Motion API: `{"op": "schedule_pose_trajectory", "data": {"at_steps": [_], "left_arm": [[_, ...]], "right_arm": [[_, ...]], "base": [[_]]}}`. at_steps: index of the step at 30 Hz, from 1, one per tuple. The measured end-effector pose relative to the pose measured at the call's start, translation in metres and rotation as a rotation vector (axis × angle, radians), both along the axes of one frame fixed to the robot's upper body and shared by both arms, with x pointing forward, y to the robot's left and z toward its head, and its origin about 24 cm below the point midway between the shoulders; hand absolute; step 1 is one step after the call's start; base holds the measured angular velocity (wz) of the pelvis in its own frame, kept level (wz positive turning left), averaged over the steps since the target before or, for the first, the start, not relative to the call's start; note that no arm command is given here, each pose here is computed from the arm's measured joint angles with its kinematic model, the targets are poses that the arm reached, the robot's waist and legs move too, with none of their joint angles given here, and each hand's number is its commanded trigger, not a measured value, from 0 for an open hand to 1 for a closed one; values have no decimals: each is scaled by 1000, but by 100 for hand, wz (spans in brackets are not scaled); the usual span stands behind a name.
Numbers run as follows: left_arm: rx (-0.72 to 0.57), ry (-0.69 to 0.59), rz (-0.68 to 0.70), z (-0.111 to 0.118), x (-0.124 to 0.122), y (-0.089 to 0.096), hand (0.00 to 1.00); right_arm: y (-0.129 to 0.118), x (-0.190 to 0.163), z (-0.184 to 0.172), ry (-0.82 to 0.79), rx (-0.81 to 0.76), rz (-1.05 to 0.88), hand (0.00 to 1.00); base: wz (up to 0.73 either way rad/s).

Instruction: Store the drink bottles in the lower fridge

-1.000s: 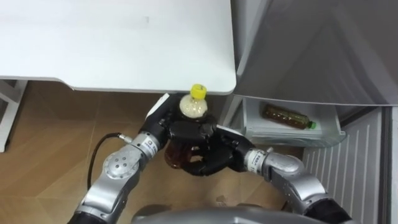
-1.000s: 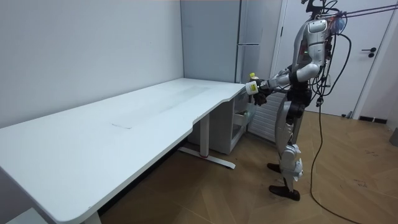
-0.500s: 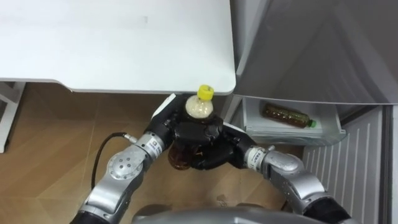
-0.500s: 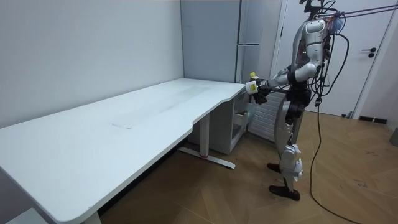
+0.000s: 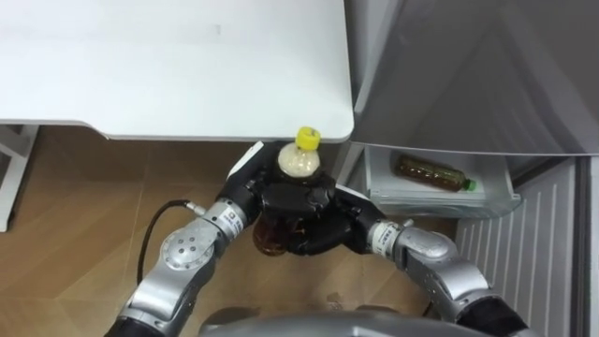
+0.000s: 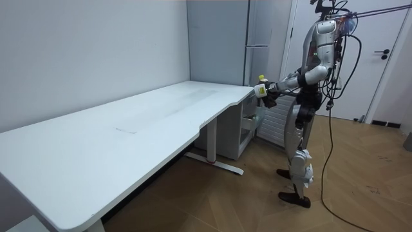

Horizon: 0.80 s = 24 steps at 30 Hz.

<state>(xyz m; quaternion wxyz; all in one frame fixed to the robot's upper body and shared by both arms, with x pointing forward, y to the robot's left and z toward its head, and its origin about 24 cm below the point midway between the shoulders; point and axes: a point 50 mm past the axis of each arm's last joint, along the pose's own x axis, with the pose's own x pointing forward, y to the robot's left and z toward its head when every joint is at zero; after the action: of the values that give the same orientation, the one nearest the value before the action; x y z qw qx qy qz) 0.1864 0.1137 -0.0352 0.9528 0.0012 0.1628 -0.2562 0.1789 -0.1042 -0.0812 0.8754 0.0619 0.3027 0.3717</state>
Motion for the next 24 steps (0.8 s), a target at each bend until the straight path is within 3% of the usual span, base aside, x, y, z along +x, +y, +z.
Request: {"op": "schedule_pose_trajectory", "data": {"at_steps": [18, 24], "left_arm": [[-4, -109, 64, 15, 18, 3, 0], [6, -256, 63, 44, 26, 0, 0]], "right_arm": [[4, 1, 7, 44, 178, -68, 100], [7, 6, 18, -1, 243, -70, 100]], "base": [[-3], [0]]}}
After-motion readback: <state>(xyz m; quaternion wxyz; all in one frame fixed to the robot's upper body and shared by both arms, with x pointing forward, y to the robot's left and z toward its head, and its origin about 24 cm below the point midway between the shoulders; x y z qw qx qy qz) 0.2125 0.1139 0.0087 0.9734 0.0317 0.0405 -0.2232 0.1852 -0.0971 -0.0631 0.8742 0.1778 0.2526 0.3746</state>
